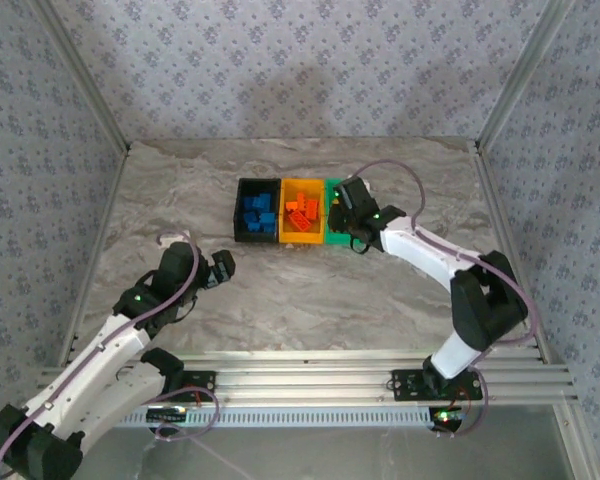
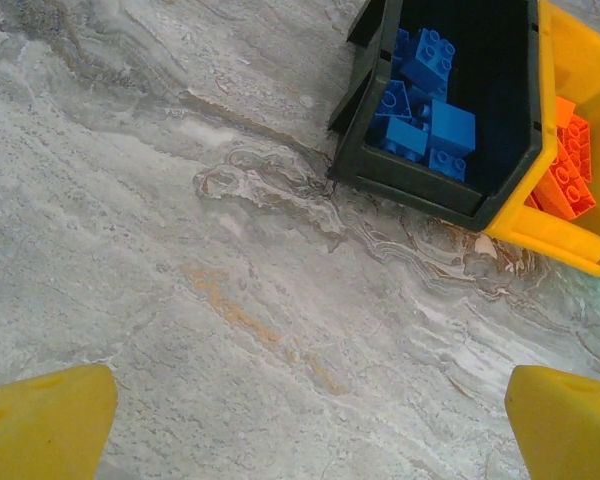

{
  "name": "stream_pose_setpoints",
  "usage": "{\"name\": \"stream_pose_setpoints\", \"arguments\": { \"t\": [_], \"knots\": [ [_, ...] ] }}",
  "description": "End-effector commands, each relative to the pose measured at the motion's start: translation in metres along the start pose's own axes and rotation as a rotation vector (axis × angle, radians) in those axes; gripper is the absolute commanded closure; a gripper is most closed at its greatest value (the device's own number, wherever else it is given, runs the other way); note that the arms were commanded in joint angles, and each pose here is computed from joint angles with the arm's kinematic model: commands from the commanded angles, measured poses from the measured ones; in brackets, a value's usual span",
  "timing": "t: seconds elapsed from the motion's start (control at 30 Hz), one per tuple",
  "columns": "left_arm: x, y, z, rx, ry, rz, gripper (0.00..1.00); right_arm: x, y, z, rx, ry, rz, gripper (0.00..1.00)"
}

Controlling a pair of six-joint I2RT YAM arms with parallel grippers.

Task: Sort the legos into containers by color

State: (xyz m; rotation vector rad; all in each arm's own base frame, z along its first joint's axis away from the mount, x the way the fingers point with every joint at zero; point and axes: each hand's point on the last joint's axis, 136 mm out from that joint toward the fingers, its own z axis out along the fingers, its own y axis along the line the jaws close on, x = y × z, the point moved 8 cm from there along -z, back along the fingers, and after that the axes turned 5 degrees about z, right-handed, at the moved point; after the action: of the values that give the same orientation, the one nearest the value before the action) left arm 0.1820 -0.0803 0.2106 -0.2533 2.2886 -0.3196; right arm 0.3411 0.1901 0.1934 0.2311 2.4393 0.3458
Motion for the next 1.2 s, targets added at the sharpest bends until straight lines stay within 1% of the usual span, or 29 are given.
{"name": "stream_pose_setpoints", "arguments": {
  "t": [0.0, 0.07, 0.13, 0.2, 0.23, 0.3, 0.43, 0.63, 0.77, 0.9, 1.17],
  "knots": [
    [-0.003, -0.001, -0.001, 0.014, -0.007, -0.02, 0.0, -0.017, -0.005, 0.011, -0.025, 0.048, 0.052, 0.75],
    [-0.002, -0.001, -0.001, 0.013, -0.005, -0.021, 0.0, -0.022, -0.009, 0.019, -0.007, 0.06, 0.066, 0.73],
    [-0.002, -0.001, 0.0, 0.012, -0.004, -0.022, 0.0, -0.025, -0.01, 0.024, -0.01, 0.071, 0.073, 0.67],
    [-0.003, -0.001, 0.0, 0.013, -0.005, -0.022, 0.0, -0.03, -0.009, 0.026, -0.006, 0.061, 0.077, 0.63],
    [-0.003, -0.002, 0.0, 0.013, -0.005, -0.023, 0.0, -0.032, -0.009, 0.026, -0.006, 0.06, 0.077, 0.63],
    [-0.005, -0.002, -0.001, 0.016, -0.006, -0.023, 0.0, -0.034, -0.008, 0.026, -0.007, 0.051, 0.074, 0.68],
    [-0.005, -0.002, 0.0, 0.014, -0.005, -0.025, 0.0, -0.033, 0.0, 0.021, -0.038, 0.031, 0.048, 0.7],
    [-0.004, -0.003, 0.001, 0.017, -0.004, -0.03, 0.0, -0.026, 0.043, 0.009, -0.124, 0.008, -0.069, 0.7],
    [-0.007, -0.003, -0.001, 0.014, -0.012, -0.033, 0.0, -0.019, 0.098, 0.007, -0.25, 0.009, -0.184, 0.69],
    [-0.007, -0.002, -0.003, 0.014, -0.013, -0.029, 0.0, -0.011, 0.142, 0.022, -0.308, 0.038, -0.257, 0.68],
    [-0.007, 0.003, -0.01, 0.005, -0.023, -0.026, 0.0, -0.021, 0.181, 0.061, -0.342, 0.067, -0.238, 0.66]
  ]
}}
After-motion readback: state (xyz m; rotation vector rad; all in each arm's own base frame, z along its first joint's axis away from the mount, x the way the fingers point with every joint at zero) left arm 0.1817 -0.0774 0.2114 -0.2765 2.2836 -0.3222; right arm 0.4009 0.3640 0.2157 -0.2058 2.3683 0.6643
